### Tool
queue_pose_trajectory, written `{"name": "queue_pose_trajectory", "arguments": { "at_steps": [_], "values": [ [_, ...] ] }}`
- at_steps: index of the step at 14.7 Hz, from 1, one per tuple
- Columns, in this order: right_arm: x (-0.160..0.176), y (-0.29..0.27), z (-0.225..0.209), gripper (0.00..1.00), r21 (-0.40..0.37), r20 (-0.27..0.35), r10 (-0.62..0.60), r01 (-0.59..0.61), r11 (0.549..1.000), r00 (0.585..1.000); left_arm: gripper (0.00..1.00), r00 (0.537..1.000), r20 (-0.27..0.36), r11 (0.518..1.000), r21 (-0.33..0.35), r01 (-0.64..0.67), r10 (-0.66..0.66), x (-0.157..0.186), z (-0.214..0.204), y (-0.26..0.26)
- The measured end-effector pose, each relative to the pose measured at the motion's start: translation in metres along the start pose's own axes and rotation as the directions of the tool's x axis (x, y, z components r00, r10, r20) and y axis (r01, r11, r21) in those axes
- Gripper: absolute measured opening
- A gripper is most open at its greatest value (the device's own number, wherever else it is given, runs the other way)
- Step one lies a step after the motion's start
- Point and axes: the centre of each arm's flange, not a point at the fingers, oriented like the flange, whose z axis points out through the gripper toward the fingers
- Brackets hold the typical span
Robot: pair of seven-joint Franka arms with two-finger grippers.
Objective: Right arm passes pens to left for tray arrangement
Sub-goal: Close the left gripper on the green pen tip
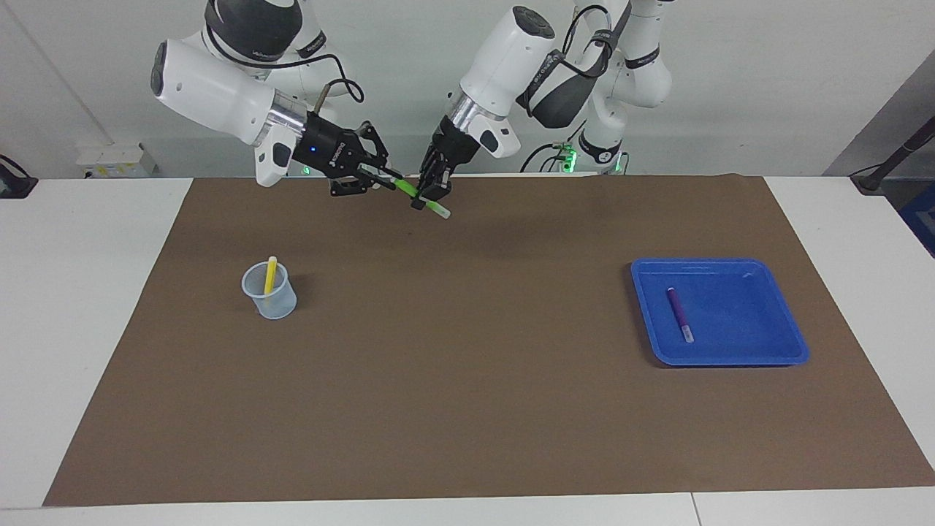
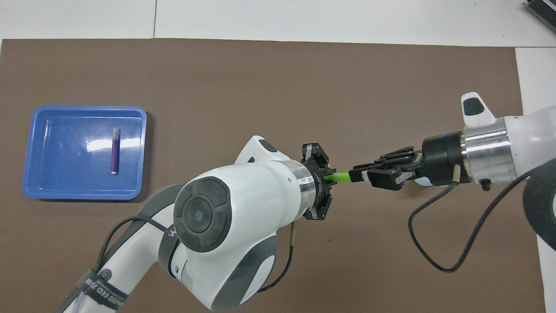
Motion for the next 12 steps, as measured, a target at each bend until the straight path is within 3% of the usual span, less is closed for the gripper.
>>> {"name": "queue_pose_trajectory", "arguments": {
  "at_steps": [12],
  "values": [
    [0.0026,-0.0033,0.0032,0.18,-0.009,-0.01,0.028,-0.028,1.0,1.0,0.19,1.0,-0.007,1.0,-0.002,0.001,-0.001,0.0027,-0.0015,0.0024]
  ]
}}
